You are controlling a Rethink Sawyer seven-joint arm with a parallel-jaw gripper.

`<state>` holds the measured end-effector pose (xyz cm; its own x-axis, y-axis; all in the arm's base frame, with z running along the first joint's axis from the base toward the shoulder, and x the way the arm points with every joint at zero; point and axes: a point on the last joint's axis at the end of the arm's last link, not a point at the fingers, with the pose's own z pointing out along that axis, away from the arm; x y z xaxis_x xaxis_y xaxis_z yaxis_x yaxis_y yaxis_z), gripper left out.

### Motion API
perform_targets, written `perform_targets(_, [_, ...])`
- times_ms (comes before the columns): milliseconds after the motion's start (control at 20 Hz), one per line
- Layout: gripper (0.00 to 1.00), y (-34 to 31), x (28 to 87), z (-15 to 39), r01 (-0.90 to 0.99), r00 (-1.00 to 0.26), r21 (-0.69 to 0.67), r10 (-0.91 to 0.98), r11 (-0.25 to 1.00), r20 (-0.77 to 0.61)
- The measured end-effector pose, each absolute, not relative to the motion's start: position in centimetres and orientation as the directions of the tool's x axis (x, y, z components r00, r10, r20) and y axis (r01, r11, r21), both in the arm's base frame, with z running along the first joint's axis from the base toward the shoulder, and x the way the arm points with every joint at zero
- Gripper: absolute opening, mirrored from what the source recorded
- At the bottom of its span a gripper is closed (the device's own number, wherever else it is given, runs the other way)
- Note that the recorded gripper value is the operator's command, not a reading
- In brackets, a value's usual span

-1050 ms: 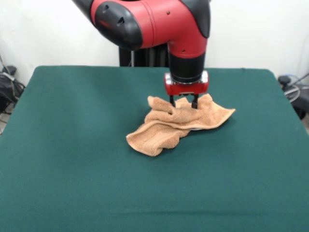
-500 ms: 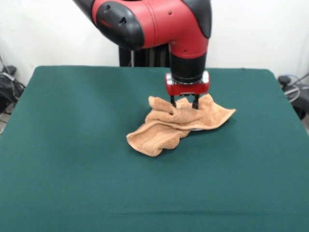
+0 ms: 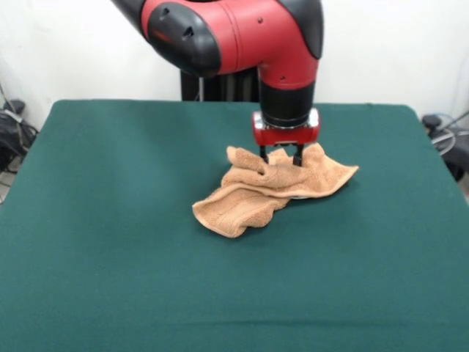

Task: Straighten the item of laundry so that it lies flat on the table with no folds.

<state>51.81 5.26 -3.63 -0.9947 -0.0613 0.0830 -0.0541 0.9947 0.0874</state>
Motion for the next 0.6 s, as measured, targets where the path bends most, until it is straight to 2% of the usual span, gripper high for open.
perform_targets(600, [1.00, 5.35, 52.47, -3.67, -0.039, -0.990, 0.076, -0.049, 0.996, 0.135])
